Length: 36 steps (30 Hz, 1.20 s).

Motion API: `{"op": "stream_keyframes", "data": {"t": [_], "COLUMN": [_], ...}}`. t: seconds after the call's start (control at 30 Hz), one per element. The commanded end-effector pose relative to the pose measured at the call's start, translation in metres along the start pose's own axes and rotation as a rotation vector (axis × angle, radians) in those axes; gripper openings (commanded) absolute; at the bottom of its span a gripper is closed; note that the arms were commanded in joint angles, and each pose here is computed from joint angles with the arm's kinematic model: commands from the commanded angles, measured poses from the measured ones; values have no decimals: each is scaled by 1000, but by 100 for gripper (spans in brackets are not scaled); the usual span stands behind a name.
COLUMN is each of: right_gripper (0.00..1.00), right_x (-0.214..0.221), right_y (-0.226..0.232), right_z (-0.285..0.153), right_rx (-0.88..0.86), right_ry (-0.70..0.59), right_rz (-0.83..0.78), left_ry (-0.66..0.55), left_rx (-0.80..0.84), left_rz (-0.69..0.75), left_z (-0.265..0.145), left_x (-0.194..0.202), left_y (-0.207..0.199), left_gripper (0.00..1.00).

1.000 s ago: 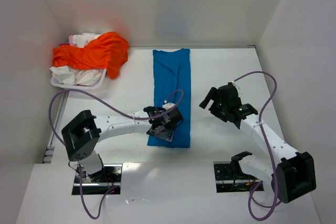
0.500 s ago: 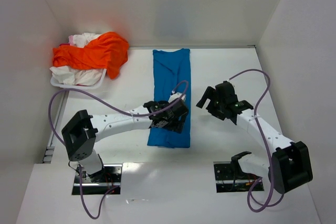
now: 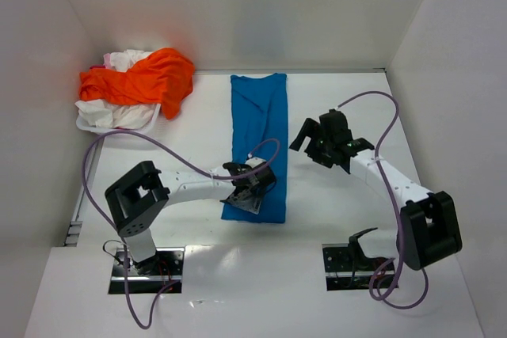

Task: Fold and stack the t-shirts
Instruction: Rotate the tshirt 90 degrees

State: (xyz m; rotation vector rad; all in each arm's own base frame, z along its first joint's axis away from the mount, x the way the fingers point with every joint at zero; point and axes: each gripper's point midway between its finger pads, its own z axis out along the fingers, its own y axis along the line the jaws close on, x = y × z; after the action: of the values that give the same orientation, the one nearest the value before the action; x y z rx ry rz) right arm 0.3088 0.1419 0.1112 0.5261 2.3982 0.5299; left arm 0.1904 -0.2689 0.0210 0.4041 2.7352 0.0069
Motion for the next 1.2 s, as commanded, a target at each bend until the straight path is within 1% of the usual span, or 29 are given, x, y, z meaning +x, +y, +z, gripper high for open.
{"op": "stream_keyframes", "data": {"t": [0.0,0.1,0.13,0.23,0.33,0.43,0.47,0.53,0.57,0.6,0.63,0.67,0.7,0.73,0.77,0.8,0.83,0.87,0.9,0.93,0.97,1.17], "right_gripper": [100,100,100,100,100,100,99,95,88,84,80,76,71,71,71,71,71,71,71,71,71,71], "right_x": [-32,-42,-39,-47,-53,-58,-59,-58,-63,-55,-53,-57,-48,-46,-55,-56,-52,-54,-56,-49,-57,-58], "right_y": [29,40,40,49,63,75,83,91,105,104,109,122,120,125,135,137,134,143,144,137,146,146], "right_z": [3,9,15,25,31,44,52,62,65,81,86,90,104,110,113,118,130,133,137,150,152,187], "right_rx": [-72,-93,-88,-97,-119,-127,-135,-144,-174,-157,-169,-193,-177,-176,-191,-190,-176,-191,-180,-156,-168,-122], "right_ry": [-72,-82,-61,-58,-58,-54,-51,-33,-38,-8,10,-1,25,27,10,11,27,20,18,44,30,61], "right_rz": [-17,-37,-37,-50,-67,-86,-105,-113,-130,-137,-138,-157,-162,-170,-171,-171,-171,-177,-177,-176,-185,-195], "left_ry": [41,54,71,80,67,9,-23,-80,-116,-146,-184,-237,-240,-267,-275,-278,-274,-259,-250,-250,-236,-252], "left_rx": [-3,-1,18,55,64,99,120,142,172,183,212,226,237,254,252,246,254,238,246,273,279,308], "left_rz": [-53,-69,-70,-66,-88,-143,-166,-231,-261,-288,-300,-348,-348,-339,-350,-349,-338,-330,-327,-309,-296,-268], "left_z": [-6,-9,-10,-16,-25,-41,-52,-63,-76,-79,-84,-94,-92,-95,-96,-95,-96,-91,-91,-92,-90,-89], "left_x": [13,17,20,21,18,0,-7,-25,-32,-38,-47,-58,-56,-62,-65,-66,-65,-63,-64,-65,-63,-70], "left_y": [11,16,13,8,13,20,25,37,43,48,51,62,67,69,76,79,78,82,79,74,72,68], "left_gripper": [81,81,81,81,81,81,82,84,84,84,84,81,79,79,78,76,76,76,74,74,74,74]}}
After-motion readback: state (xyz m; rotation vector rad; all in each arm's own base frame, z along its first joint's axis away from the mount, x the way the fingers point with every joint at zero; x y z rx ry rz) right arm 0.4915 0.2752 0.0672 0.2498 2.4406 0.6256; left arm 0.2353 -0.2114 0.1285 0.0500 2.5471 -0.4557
